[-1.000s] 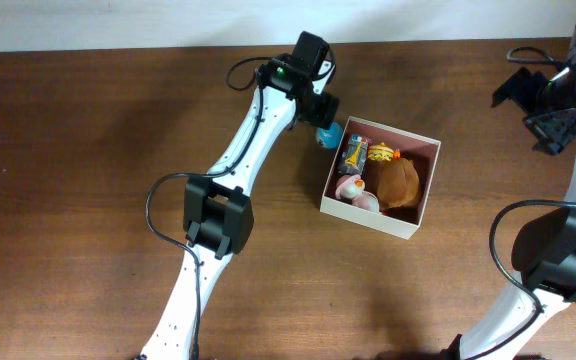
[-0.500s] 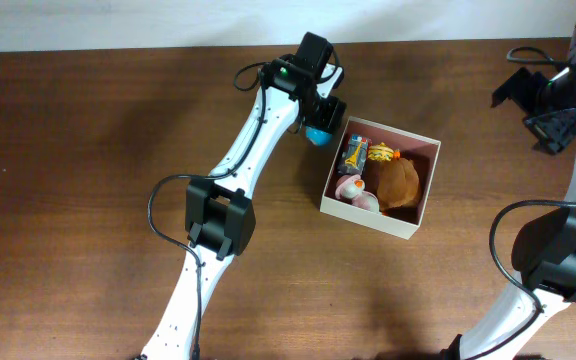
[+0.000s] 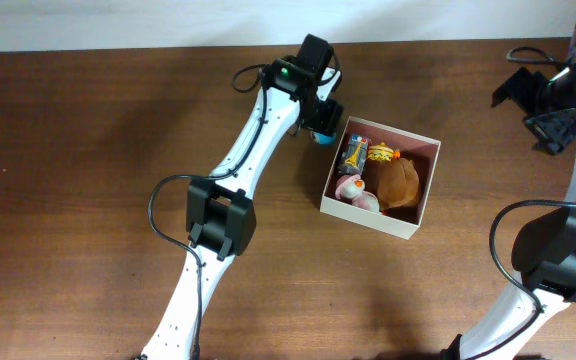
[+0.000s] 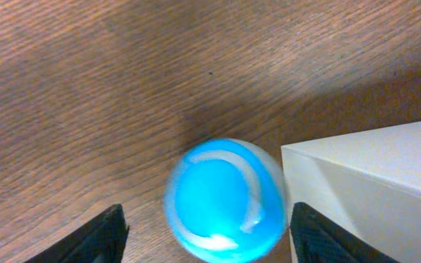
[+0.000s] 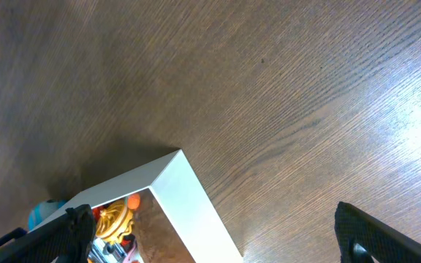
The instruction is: Pack container
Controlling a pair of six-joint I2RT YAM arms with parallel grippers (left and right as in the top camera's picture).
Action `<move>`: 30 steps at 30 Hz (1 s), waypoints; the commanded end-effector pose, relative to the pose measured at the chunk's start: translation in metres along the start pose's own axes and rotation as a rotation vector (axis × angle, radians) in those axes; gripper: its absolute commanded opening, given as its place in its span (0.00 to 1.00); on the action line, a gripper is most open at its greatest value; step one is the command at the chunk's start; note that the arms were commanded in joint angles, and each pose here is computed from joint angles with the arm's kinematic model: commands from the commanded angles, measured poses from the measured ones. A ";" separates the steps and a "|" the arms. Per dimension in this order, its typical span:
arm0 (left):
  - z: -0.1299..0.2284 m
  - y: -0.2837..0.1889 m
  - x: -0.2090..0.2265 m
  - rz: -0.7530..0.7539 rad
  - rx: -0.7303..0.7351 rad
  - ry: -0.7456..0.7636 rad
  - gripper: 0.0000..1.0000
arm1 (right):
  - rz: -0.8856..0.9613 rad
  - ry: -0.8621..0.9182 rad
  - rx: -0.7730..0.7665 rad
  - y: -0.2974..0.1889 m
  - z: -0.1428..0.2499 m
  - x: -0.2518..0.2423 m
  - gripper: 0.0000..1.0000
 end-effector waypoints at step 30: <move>0.001 0.011 -0.001 -0.009 -0.001 0.016 0.07 | 0.008 -0.004 -0.007 -0.003 0.001 0.001 0.99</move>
Point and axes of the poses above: each gripper's point midway between its finger pads, its own y axis out along the fingers, its own x axis along the line the jaws close on, z = x × y, the point moved 7 cm from there along -y, back along the fingers, and after that the axes turned 12 degrees about -y, right-handed, at the moved point
